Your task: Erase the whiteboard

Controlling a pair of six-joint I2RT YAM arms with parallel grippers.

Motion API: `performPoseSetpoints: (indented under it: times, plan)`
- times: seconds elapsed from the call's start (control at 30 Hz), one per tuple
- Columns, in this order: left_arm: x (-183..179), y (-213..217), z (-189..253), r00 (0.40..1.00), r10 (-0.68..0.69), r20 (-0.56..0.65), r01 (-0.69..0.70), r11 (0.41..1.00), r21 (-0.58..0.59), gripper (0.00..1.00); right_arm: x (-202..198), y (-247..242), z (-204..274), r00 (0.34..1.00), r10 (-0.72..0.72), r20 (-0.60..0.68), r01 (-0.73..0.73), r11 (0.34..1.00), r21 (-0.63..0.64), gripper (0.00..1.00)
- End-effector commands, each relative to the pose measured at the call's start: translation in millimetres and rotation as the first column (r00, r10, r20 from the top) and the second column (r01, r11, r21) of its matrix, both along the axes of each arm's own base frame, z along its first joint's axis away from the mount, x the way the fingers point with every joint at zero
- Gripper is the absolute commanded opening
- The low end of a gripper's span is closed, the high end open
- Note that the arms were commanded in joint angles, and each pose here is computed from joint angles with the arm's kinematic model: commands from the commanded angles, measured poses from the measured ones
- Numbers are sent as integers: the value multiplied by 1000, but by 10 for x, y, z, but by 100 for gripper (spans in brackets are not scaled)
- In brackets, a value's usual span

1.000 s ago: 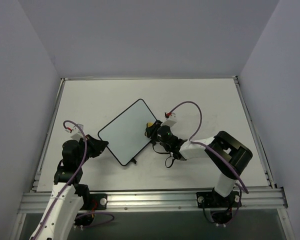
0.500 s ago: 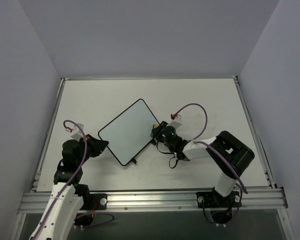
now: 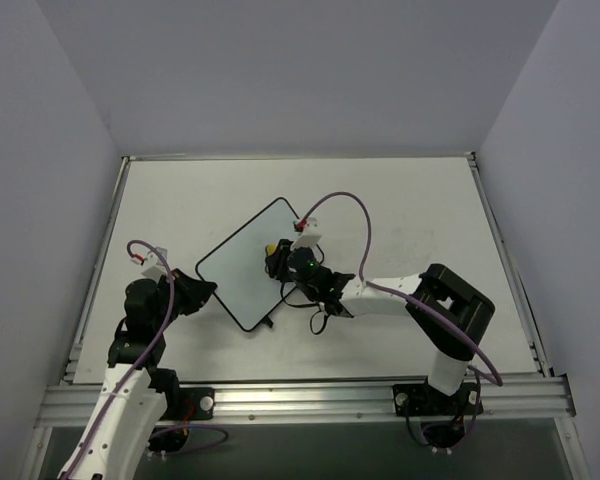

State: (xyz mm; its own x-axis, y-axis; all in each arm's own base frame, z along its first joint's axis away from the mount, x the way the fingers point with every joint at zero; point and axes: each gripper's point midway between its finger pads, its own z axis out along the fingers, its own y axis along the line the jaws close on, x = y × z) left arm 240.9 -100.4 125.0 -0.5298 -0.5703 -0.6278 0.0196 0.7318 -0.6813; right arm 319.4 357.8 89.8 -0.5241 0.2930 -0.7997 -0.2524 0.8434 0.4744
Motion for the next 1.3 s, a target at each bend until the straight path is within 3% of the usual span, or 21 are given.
performPoseSetpoints:
  times: [0.0,0.33,0.53,1.27]
  plan:
    - [-38,-9,-47,999,-14,-33,15,999,29,2,-200,412,40,993,119,13,-119,992,-48,0]
    - [-42,-19,-42,999,-18,-29,19,999,32,2,-557,1200,208,961,270,54,-265,960,-88,0]
    - [-40,-22,-39,999,-18,-29,19,999,33,2,-582,1338,231,956,288,56,-282,954,-101,0]
    - [-41,-23,-35,1000,-16,-26,17,999,39,2,61,-118,-388,991,9,-135,-11,1000,-13,0]
